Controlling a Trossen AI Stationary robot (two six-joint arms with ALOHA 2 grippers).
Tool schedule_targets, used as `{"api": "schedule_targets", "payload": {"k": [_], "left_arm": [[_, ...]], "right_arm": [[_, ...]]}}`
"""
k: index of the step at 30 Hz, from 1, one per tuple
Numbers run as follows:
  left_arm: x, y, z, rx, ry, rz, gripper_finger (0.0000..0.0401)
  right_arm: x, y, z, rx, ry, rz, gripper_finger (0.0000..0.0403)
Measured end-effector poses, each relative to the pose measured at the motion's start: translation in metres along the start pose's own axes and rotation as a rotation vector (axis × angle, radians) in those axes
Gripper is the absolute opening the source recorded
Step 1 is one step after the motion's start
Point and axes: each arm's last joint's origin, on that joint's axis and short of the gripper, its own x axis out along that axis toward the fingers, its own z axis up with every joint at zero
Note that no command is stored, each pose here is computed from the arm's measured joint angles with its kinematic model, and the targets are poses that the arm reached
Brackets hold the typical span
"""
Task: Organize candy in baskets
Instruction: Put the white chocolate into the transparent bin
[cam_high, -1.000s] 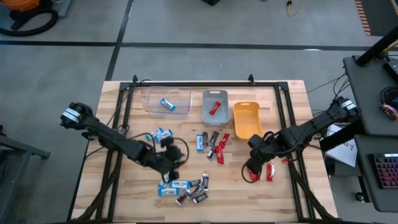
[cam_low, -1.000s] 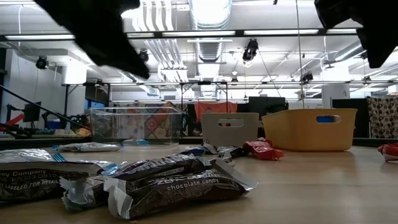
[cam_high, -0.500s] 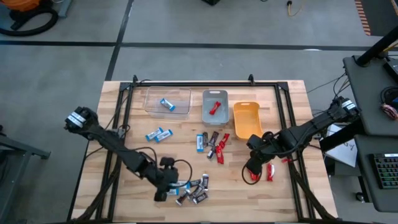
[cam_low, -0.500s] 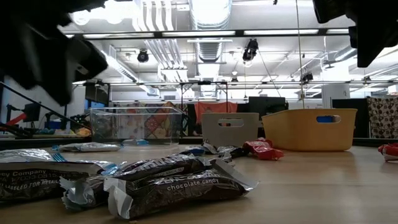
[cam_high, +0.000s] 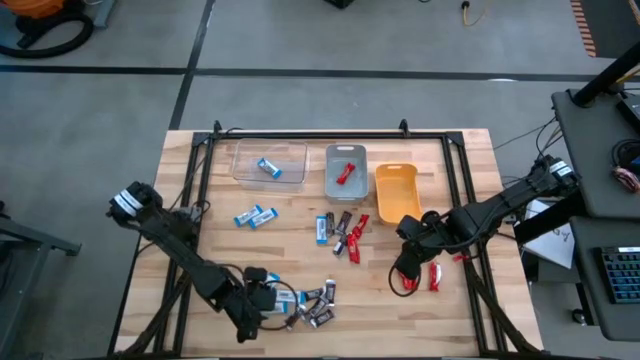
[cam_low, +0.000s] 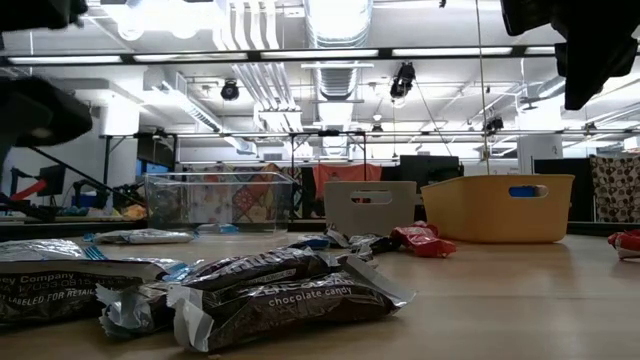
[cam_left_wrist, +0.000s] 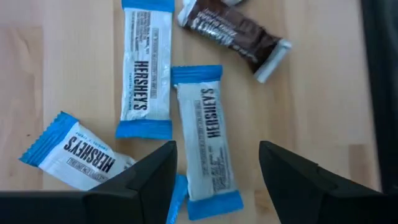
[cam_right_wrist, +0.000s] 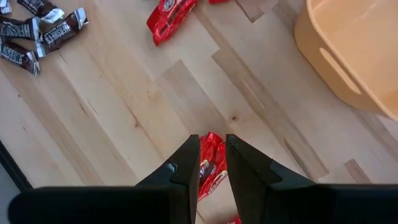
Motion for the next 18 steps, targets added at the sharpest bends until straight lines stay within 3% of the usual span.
{"api": "schedule_targets", "payload": {"k": [10, 18], "left_arm": [[0.028, 0.001, -0.009, -0.017, 0.035, 0.110, 0.0205], [0.027, 0.002, -0.009, -0.028, 0.040, 0.115, 0.0143]], "right_arm": [[0.000, 0.000, 0.000, 0.005, 0.000, 0.000, 0.0068], [0.000, 0.000, 0.000, 0.008, -0.002, 0.002, 0.0068]]}}
